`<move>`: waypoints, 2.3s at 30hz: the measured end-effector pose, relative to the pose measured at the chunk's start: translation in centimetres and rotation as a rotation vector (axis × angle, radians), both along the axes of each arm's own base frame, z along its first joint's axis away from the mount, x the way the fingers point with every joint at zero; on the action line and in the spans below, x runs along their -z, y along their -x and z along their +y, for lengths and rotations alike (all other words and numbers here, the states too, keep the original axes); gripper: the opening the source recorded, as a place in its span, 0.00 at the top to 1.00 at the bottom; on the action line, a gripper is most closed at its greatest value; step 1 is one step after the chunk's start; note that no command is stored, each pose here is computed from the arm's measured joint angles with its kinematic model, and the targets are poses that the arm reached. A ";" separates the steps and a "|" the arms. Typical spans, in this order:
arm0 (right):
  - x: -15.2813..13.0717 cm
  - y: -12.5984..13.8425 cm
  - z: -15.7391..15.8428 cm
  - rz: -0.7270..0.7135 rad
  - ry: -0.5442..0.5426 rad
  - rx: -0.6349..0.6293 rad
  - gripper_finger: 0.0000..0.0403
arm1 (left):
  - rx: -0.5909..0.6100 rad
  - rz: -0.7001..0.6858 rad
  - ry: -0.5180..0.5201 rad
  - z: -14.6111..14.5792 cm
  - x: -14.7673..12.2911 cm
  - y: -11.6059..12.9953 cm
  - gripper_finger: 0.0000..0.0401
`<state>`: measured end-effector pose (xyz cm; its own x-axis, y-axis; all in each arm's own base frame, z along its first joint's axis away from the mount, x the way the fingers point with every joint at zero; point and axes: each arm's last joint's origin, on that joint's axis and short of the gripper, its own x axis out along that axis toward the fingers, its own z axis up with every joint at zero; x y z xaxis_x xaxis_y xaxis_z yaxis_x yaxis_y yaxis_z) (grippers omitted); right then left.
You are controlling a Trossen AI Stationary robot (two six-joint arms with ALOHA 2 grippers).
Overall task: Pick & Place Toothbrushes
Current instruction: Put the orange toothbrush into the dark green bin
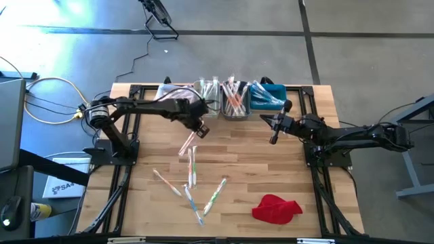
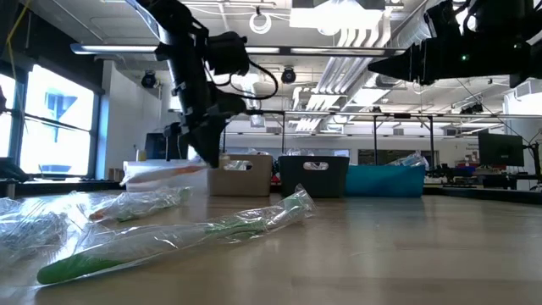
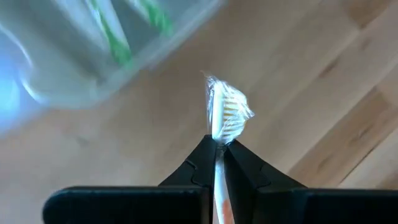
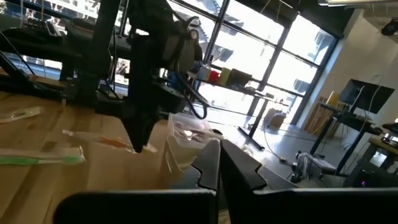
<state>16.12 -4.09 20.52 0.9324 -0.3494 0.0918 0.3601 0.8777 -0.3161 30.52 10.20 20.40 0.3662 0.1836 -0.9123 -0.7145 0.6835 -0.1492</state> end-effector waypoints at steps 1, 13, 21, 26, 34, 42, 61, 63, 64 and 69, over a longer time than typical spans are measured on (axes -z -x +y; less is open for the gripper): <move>0.0 0.0 0.0 0.002 -0.001 0.005 0.99 | 0.011 -0.009 -0.007 0.3 -0.3 -0.1 0.96; 0.6 0.1 -0.5 0.061 -0.019 0.111 0.99 | 0.144 -0.124 -0.153 3.6 -2.5 -0.7 0.96; 0.7 0.5 -1.7 0.042 -0.083 0.025 0.99 | 0.283 -0.369 -0.194 5.9 -4.0 -1.4 0.96; 0.7 0.7 -2.4 0.023 -0.134 -0.027 0.99 | 0.408 -0.525 -0.280 6.0 -5.2 -2.3 0.96; 0.7 1.0 -3.0 -0.001 -0.190 0.003 0.99 | 0.496 -0.703 -0.358 6.1 -6.8 -3.1 0.96; 0.7 1.0 -3.0 -0.001 -0.191 0.004 0.99 | 0.524 -0.812 -0.433 5.8 -7.9 -3.8 0.96; 0.6 1.0 -3.0 -0.036 -0.268 -0.002 0.79 | 0.702 -0.985 -0.554 3.6 -9.3 -5.3 0.96; 0.5 1.0 -3.0 -0.054 -0.294 -0.005 0.73 | 0.703 -0.990 -0.556 3.5 -9.3 -5.3 0.96; 0.5 1.0 -3.0 -0.060 -0.301 -0.010 0.71 | 0.703 -0.990 -0.556 3.5 -9.3 -5.3 0.96; 0.8 0.6 -3.1 -0.069 -0.340 -0.048 0.65 | 0.704 -0.990 -0.556 3.5 -9.3 -5.3 0.96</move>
<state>15.53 -7.18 19.72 0.9442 -0.3270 0.0408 0.3264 0.9450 0.0212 35.84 13.66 29.75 0.9955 -0.0583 -0.0748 0.0599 0.9980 0.0196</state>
